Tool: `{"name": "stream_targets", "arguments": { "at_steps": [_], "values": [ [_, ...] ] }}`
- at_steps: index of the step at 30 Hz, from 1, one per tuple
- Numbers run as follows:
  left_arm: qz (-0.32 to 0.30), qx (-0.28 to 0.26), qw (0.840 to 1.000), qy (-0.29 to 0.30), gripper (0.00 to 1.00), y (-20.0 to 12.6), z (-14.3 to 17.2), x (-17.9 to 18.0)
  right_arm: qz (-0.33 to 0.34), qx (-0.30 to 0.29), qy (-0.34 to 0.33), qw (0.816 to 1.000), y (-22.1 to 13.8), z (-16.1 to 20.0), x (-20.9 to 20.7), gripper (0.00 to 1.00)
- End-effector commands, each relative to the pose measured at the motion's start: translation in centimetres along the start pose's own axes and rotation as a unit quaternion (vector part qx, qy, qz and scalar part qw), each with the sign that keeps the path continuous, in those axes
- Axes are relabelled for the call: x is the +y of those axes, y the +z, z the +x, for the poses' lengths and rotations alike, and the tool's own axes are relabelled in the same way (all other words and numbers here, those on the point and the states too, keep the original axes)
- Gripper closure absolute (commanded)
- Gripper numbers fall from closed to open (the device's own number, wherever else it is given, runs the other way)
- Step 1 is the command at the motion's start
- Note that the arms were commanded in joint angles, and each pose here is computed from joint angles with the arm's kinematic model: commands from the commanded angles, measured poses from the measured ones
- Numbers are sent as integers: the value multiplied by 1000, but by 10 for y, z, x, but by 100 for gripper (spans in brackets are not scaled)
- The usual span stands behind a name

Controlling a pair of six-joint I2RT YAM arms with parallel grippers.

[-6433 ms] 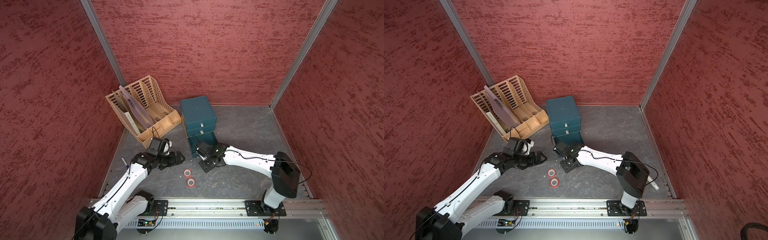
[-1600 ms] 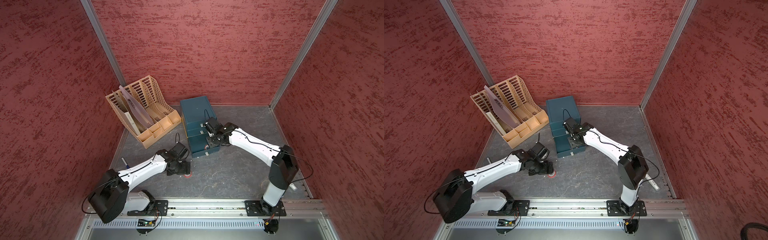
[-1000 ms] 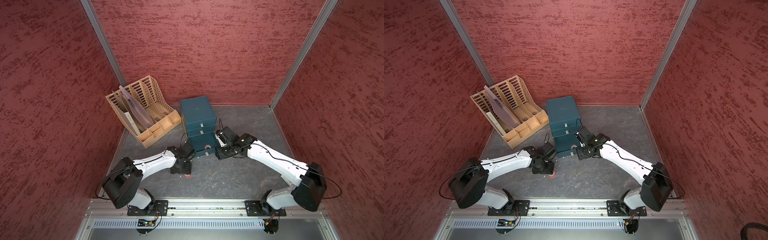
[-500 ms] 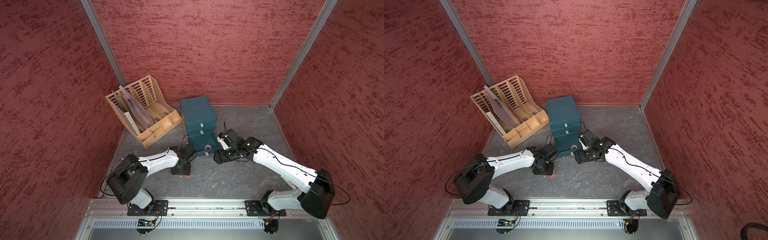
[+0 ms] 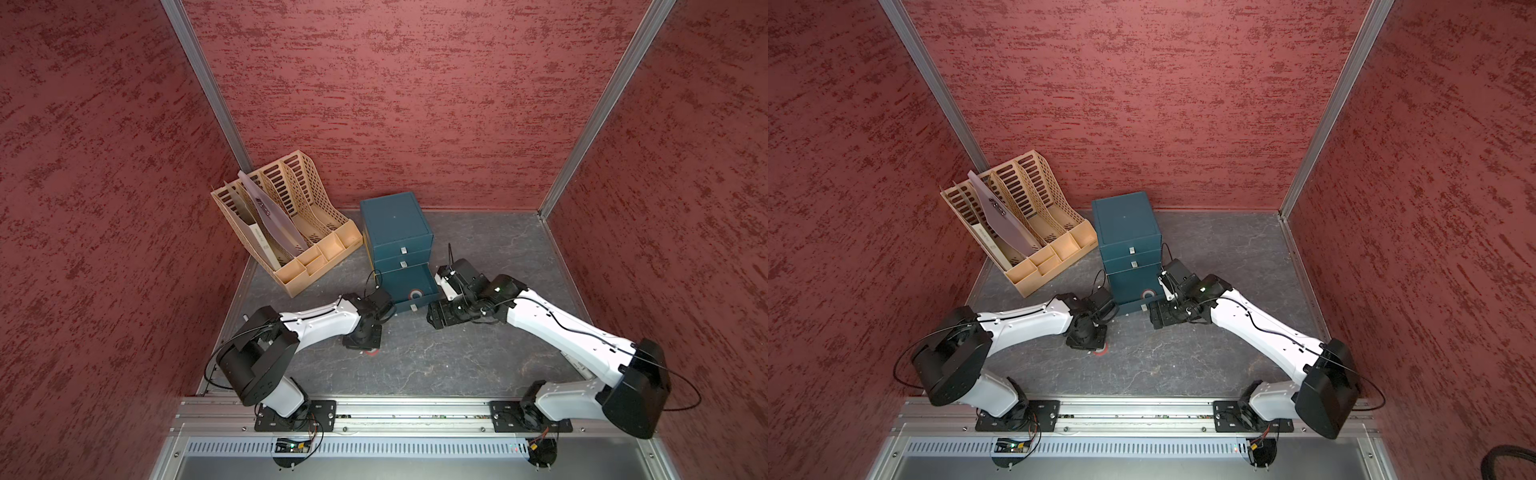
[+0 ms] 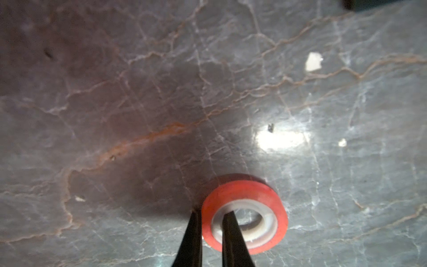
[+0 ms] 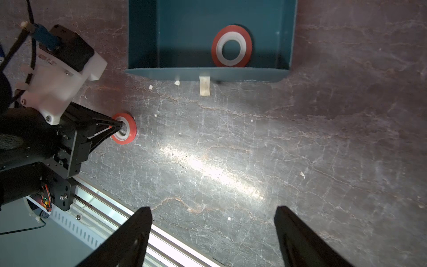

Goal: Place the transparent tape into the drawer according to color
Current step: Pick up the tape at the center of the board.

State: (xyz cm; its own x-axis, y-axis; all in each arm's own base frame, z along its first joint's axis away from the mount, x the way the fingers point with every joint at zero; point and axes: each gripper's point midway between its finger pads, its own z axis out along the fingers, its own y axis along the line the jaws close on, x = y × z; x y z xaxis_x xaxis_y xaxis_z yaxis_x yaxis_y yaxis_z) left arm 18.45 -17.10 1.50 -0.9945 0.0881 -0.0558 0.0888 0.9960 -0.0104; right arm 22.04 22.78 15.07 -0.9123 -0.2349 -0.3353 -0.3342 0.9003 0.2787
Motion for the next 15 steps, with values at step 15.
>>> {"name": "stream_targets", "arguments": {
  "at_steps": [15],
  "values": [
    [10,-31,999,5,100,-29,-10,-5,-9,-17,7,1000,-5,0,-2,7]
  ]
}}
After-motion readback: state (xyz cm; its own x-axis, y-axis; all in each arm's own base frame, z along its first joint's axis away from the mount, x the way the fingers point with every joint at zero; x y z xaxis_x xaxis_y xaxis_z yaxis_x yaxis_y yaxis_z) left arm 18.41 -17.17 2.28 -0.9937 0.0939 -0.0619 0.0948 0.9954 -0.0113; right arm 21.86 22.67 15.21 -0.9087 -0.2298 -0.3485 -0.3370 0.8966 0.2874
